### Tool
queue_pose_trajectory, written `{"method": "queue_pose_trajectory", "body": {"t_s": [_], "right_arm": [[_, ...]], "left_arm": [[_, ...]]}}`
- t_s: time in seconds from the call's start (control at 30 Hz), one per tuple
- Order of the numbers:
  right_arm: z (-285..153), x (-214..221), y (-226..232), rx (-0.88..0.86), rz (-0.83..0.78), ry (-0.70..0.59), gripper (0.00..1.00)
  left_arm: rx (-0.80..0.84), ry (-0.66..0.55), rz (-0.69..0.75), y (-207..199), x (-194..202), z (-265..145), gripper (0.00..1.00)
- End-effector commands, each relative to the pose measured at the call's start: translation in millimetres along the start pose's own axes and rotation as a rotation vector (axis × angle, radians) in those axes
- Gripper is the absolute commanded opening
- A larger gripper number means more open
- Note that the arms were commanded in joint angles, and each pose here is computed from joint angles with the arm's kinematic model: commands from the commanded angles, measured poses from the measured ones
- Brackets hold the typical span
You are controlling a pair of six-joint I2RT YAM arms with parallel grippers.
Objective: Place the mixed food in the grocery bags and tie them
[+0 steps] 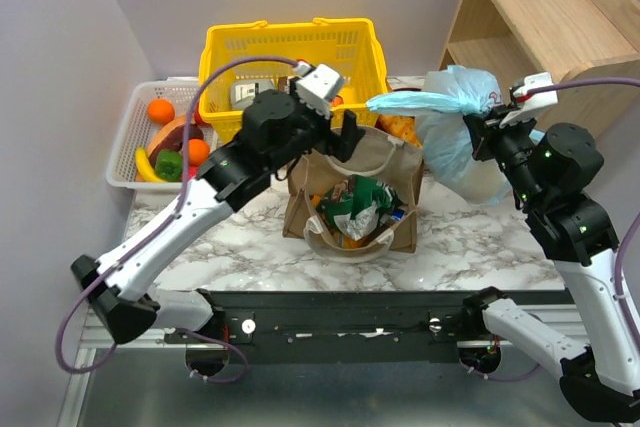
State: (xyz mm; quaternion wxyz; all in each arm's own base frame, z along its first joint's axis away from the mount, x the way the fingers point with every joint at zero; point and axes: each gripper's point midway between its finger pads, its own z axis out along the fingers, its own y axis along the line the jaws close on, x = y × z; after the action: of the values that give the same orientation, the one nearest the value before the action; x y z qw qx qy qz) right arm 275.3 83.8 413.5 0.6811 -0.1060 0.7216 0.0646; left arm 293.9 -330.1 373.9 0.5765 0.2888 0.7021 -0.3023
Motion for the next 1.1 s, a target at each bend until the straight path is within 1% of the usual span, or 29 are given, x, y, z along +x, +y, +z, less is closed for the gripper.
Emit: {"method": "queue_pose_trajectory", "body": {"t_s": [0.0, 0.03, 0.1, 0.17, 0.2, 0.23, 0.27, 0.3, 0.37, 0.47, 0.53, 0.57, 0.6, 0.63, 0.67, 0.7, 0.77, 0.8, 0.87, 0.9, 0.97, 1.0, 1.07], "right_arm": [[-9, -63, 19, -0.123, -0.013, -0.208, 0.01], [-12, -71, 23, -0.151, -0.022, -0.232, 0.01], [-12, -81, 28, -0.186, -0.054, -0.259, 0.01], [-15, -91, 36, -0.234, -0.072, -0.283, 0.01], [-12, -93, 40, -0.254, -0.075, -0.286, 0.01], [-13, -95, 49, -0.302, -0.078, -0.296, 0.01], [-14, -98, 54, -0.33, -0.076, -0.305, 0.01], [-13, -101, 58, -0.355, -0.066, -0.316, 0.01], [-11, -102, 73, -0.433, -0.062, -0.319, 0.01], [-12, -105, 86, -0.512, -0.042, -0.332, 0.01], [-15, -108, 95, -0.567, -0.028, -0.341, 0.01], [-15, -108, 99, -0.585, -0.021, -0.343, 0.01], [-16, -110, 103, -0.607, -0.016, -0.359, 0.01], [-17, -106, 110, -0.645, 0.012, -0.346, 0.01], [-15, -105, 113, -0.662, 0.021, -0.345, 0.01], [-16, -107, 120, -0.691, 0.037, -0.354, 0.01], [-14, -100, 131, -0.742, 0.051, -0.339, 0.01], [-11, -96, 142, -0.778, 0.065, -0.325, 0.01], [-4, -80, 157, -0.834, 0.08, -0.279, 0.01], [0, -69, 169, -0.867, 0.094, -0.247, 0.01], [11, -37, 183, -0.897, 0.113, -0.161, 0.01], [13, -24, 192, -0.921, 0.124, -0.125, 0.01], [19, 5, 205, -0.964, 0.151, -0.037, 0.01]], "left_arm": [[-0.378, 0.103, -0.025, 69, 24, -52, 0.99], [-0.406, 0.105, -0.045, 74, 24, -65, 0.99], [-0.408, 0.174, -0.074, 74, 45, -79, 0.99], [-0.336, 0.193, -0.136, 60, 54, -87, 0.99], [-0.313, 0.22, -0.157, 55, 68, -87, 0.99], [-0.248, 0.223, -0.189, 43, 72, -89, 0.99], [-0.236, 0.217, -0.211, 42, 75, -87, 0.99], [-0.229, 0.238, -0.228, 42, 88, -86, 0.99], [-0.179, 0.244, -0.28, 38, 93, -82, 0.99], [-0.176, 0.252, -0.295, 40, 102, -76, 0.99], [-0.186, 0.273, -0.297, 45, 113, -71, 0.95], [-0.188, 0.281, -0.297, 47, 116, -69, 0.91], [-0.219, 0.29, -0.29, 54, 122, -68, 0.75], [-0.245, 0.298, -0.286, 60, 126, -68, 0.67], [-0.264, 0.295, -0.281, 63, 127, -68, 0.51], [-0.337, 0.284, -0.274, 76, 129, -71, 0.44], [-0.368, 0.233, -0.273, 81, 120, -77, 0.31], [-0.381, 0.224, -0.273, 83, 123, -80, 0.23], [-0.399, 0.18, -0.279, 87, 114, -88, 0.21], [-0.405, 0.183, -0.28, 89, 117, -90, 0.16], [-0.413, 0.185, -0.294, 91, 120, -93, 0.13], [-0.413, 0.193, -0.298, 92, 126, -94, 0.09], [-0.407, 0.183, -0.313, 91, 127, -93, 0.08]]}}
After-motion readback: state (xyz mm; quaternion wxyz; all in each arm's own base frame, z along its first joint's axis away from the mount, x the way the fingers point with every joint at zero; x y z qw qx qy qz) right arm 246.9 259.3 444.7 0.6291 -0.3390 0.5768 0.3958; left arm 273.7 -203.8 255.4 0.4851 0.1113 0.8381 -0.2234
